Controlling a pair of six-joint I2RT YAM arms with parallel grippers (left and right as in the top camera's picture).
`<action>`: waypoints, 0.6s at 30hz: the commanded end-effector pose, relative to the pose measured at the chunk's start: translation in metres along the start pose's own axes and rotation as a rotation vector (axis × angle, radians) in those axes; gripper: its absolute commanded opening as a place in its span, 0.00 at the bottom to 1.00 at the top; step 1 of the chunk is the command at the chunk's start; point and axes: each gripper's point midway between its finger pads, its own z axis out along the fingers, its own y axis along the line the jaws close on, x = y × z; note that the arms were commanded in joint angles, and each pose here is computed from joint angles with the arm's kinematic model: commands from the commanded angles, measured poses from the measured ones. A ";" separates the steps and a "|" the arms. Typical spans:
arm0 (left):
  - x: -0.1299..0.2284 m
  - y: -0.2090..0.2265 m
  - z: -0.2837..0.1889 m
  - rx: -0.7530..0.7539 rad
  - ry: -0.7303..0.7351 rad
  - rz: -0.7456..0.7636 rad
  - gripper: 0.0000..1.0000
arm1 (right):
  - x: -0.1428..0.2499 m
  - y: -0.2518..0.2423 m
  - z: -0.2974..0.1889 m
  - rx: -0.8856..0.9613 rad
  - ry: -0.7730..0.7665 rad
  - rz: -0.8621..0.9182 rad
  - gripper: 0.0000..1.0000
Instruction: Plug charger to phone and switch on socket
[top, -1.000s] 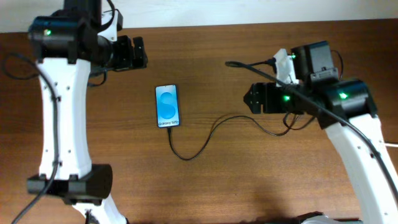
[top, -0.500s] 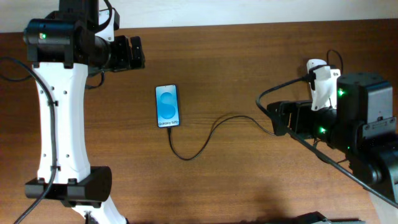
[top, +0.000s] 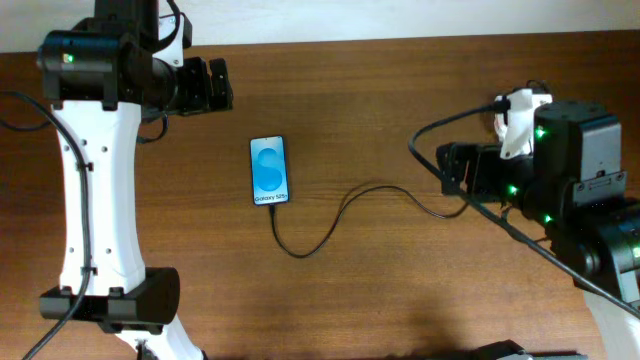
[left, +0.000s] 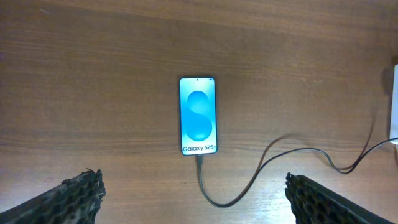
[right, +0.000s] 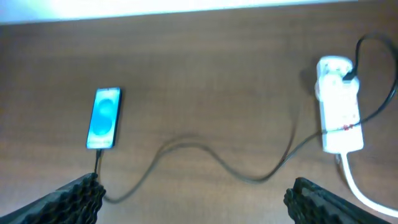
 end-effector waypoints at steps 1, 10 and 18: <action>-0.001 0.001 -0.005 -0.010 -0.015 -0.004 0.99 | -0.023 -0.004 -0.004 0.027 -0.097 -0.004 0.98; -0.001 0.001 -0.005 -0.010 -0.015 -0.004 0.99 | -0.036 -0.017 -0.022 0.021 -0.395 -0.061 0.98; -0.001 0.001 -0.005 -0.010 -0.015 -0.004 0.99 | 0.024 -0.044 0.004 0.026 -0.665 -0.067 0.98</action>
